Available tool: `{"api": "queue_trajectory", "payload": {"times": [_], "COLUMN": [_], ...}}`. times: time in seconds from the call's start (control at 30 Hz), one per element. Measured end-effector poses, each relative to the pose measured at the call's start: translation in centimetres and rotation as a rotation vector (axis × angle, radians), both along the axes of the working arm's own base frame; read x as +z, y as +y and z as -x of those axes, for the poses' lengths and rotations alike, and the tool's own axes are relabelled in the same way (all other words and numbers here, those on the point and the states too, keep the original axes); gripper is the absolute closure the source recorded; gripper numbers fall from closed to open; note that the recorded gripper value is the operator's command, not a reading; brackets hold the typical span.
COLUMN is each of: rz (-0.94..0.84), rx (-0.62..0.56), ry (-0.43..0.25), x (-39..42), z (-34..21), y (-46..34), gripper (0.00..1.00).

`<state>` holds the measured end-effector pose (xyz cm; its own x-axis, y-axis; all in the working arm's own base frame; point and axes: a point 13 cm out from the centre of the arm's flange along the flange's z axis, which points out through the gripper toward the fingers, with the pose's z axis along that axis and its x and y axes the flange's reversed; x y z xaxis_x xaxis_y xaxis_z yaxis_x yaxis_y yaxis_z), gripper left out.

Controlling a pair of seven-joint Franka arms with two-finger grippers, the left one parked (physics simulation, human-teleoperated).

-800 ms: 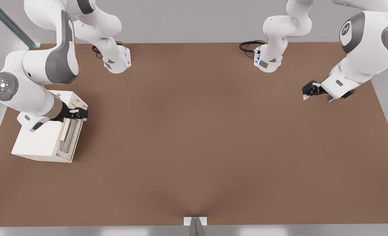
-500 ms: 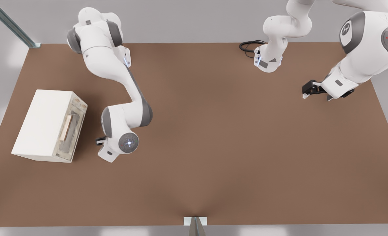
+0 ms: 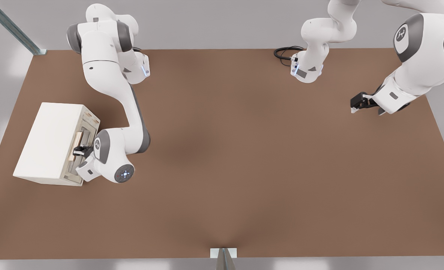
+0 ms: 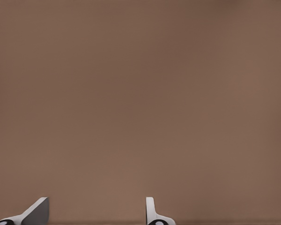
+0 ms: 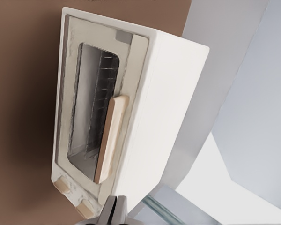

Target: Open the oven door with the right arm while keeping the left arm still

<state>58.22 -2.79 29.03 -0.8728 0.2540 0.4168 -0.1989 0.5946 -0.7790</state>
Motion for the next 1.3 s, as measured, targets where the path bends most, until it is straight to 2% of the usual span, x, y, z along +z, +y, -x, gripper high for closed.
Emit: {"api": "queue_trajectory", "payload": {"times": [0.33, 0.5, 0.77, 1.3], "rz": [0.006, 0.005, -0.002, 0.013], "rx": [-0.018, -0.025, -0.024, -0.033], "ry": [0.004, 0.03, 0.009, 0.052], "x": [-2.5, -4.6, -5.3, -7.6], "z": [2.0, 3.3, 3.4, 5.1], "y": [-3.2, -4.4, -6.4, -8.9], "gripper": [0.79, 0.79, 0.79, 0.79]}}
